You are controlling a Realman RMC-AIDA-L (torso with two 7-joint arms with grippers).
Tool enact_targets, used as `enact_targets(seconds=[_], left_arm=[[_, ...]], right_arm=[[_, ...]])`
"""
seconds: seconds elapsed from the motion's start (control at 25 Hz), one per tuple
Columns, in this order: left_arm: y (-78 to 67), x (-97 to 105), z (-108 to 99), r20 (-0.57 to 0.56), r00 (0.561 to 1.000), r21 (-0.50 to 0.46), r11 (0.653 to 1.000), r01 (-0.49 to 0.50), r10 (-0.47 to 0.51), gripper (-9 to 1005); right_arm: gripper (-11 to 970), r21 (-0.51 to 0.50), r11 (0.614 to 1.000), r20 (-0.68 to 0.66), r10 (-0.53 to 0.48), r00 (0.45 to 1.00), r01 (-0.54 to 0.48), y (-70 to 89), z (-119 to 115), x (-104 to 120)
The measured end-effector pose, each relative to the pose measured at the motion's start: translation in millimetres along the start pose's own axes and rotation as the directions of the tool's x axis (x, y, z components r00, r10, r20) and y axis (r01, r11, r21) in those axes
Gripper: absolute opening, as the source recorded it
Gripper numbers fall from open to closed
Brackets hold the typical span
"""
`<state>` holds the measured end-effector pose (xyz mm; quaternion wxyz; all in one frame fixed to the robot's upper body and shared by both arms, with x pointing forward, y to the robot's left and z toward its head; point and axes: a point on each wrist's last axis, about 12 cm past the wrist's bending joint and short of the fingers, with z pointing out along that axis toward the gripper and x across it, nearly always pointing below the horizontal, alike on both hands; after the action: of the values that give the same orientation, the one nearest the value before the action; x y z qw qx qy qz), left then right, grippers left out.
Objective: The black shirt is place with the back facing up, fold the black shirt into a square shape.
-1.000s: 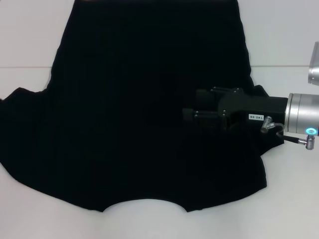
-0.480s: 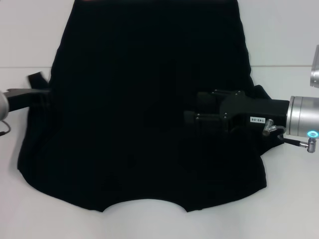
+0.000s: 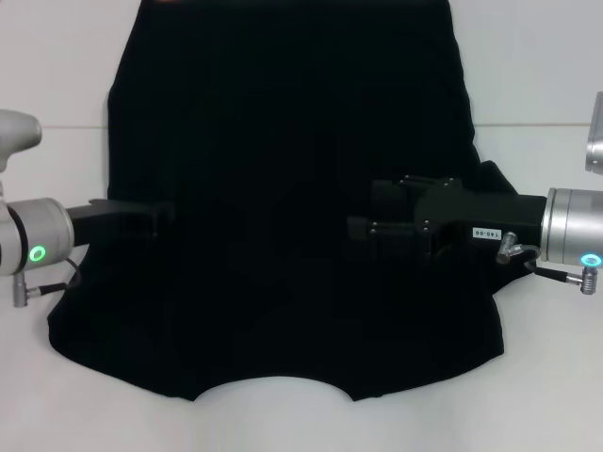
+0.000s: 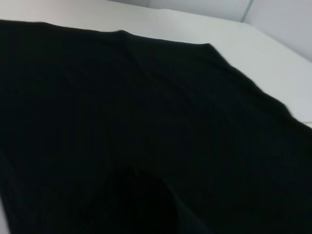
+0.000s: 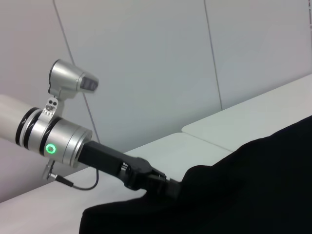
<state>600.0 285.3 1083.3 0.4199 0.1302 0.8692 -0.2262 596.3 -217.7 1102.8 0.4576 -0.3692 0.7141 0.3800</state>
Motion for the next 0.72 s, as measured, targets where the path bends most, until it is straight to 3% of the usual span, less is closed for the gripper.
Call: enact_targets(seconds=[0.2, 0.4, 0.56, 0.72], left_arm=[[-8.7, 3.0, 2.3, -0.014, 1.000, 0.068, 0.998, 0.009, -0.008, 2], [-17.9, -0.2, 3.8, 0.000, 1.000, 0.133, 0.991, 0.016, -0.016, 112], [-29.2, -1.5, 1.8, 0.004, 1.000, 0.232, 0.973, 0.024, -0.025, 251], [-40.3, -2.1, -7.9, 0.082, 0.996, 0.382, 0.924, 0.004, -0.038, 418]], right_arm=[[816, 0.001, 1.000, 0.001, -0.006, 1.000, 0.006, 0.0, -0.1, 0.2], [816, 0.009, 1.000, 0.005, -0.013, 1.000, 0.013, -2.0, -2.0, -1.9], [816, 0.025, 1.000, 0.003, -0.001, 1.000, 0.001, -6.2, -6.3, -3.7], [816, 0.069, 0.995, 0.005, 0.069, 0.998, -0.069, -16.6, -17.2, -9.6]])
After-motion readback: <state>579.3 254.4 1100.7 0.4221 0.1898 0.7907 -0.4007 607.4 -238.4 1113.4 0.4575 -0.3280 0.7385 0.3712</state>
